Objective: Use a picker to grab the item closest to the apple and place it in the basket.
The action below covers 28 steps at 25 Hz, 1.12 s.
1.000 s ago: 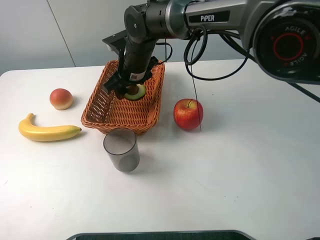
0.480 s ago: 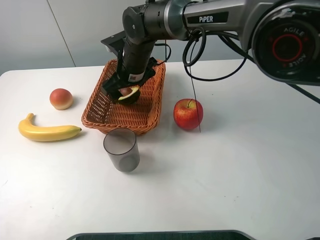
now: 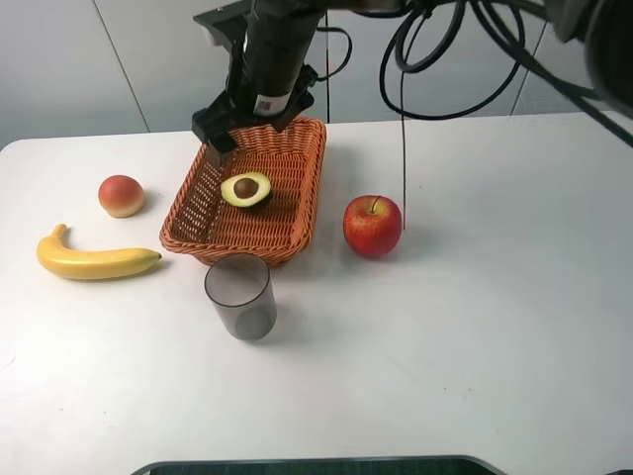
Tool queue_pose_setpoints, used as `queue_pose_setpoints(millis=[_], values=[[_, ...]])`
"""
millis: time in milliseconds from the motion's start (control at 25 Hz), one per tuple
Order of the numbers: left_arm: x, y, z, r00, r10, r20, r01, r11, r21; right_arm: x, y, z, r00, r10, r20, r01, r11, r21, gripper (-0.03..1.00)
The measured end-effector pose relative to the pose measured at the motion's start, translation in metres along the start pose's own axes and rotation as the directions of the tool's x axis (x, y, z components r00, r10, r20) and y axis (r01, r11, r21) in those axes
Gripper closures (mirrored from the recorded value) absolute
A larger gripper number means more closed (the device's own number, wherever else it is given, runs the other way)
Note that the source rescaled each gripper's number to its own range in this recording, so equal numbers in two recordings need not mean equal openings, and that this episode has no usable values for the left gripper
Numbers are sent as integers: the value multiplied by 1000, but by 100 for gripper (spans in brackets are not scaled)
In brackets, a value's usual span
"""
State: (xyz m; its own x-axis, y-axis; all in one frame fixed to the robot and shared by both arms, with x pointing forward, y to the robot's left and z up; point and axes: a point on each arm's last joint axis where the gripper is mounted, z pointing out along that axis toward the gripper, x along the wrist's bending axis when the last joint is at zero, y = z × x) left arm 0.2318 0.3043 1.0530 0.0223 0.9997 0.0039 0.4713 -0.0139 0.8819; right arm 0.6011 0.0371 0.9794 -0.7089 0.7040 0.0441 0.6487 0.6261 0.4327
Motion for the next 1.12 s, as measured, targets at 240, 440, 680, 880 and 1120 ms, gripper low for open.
queue_pose_setpoints(millis=[240,440,680,880,1120], values=[[0,0,0,1000,0,0,0,1000,0,-31,-5,-47,993,99,60,-102,994,45,-3],[0,0,0,1000,0,0,0,1000,0,-64,-28,-73,962,253,99,-260,963,73,-3],[0,0,0,1000,0,0,0,1000,0,-99,-75,-109,912,391,126,-400,915,59,-3],[0,0,0,1000,0,0,0,1000,0,-118,-122,-142,858,492,150,-497,868,1,-3],[0,0,0,1000,0,0,0,1000,0,-124,-175,-181,798,574,182,-571,817,-74,-3]])
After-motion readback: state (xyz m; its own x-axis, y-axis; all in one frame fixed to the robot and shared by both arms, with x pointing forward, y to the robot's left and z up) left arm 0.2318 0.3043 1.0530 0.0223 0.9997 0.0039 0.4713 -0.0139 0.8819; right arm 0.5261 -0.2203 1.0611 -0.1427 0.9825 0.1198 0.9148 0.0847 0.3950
